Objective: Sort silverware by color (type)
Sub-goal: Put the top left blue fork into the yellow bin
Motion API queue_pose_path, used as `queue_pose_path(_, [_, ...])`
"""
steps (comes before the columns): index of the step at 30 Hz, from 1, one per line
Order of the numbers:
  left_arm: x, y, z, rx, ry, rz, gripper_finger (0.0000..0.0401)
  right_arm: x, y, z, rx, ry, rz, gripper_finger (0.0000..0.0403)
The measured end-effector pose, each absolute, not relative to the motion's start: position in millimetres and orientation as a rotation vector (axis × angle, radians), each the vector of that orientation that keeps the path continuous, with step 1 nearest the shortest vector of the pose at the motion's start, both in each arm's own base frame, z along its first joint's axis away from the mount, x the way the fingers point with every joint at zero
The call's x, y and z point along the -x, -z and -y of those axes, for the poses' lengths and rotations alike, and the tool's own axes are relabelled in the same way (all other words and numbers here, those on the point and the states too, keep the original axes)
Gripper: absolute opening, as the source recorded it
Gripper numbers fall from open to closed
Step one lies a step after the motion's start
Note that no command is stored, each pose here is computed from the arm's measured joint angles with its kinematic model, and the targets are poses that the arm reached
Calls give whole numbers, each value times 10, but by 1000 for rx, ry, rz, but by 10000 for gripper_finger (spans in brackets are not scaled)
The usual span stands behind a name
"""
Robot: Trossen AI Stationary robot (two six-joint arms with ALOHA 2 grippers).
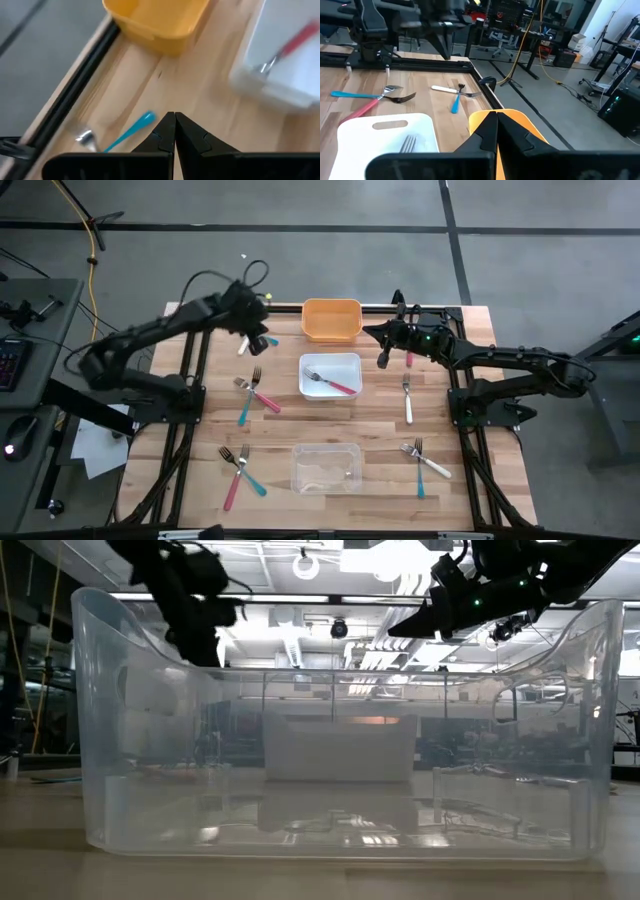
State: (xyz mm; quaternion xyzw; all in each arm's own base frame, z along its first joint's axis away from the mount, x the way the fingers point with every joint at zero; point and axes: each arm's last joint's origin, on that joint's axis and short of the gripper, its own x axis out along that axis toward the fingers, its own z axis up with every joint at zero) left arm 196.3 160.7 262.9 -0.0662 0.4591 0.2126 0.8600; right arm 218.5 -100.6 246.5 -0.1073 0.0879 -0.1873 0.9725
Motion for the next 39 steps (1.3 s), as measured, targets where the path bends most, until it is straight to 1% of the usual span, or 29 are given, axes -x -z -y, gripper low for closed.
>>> queue_pose_path(4, [-2076, -2503, -1800, 20, -299, -1153, 0, -2185, -2461, 1003, 208, 369, -179, 0])
queue_pose_path(6, [-2132, -2419, -1871, -39, -226, -1210, 0, -2185, -2451, 1001, 201, 362, -187, 0])
queue_pose_path(8, [-2173, -2308, -1939, -51, -186, -1254, 2, -2184, -2441, 999, 195, 355, -196, 0])
queue_pose_path(14, [-2253, -1985, -2124, -53, -188, -1412, 29, -2183, -2431, 997, 192, 353, -206, 0])
queue_pose_path(22, [-2286, -1693, -2226, -163, -194, -1608, 90, -2182, -2426, 997, 189, 352, -212, 0])
queue_pose_path(28, [-2331, -1502, -2278, -176, -166, -1645, 114, -2185, -2425, 991, 159, 333, -204, 0])
queue_pose_path(33, [-2349, -1412, -2331, -235, -177, -1680, 117, -2193, -2425, 971, 152, 320, -202, 0])
queue_pose_path(39, [-2334, -1410, -2365, -265, -188, -1694, 117, -2221, -2425, 906, 165, 288, -201, 0])
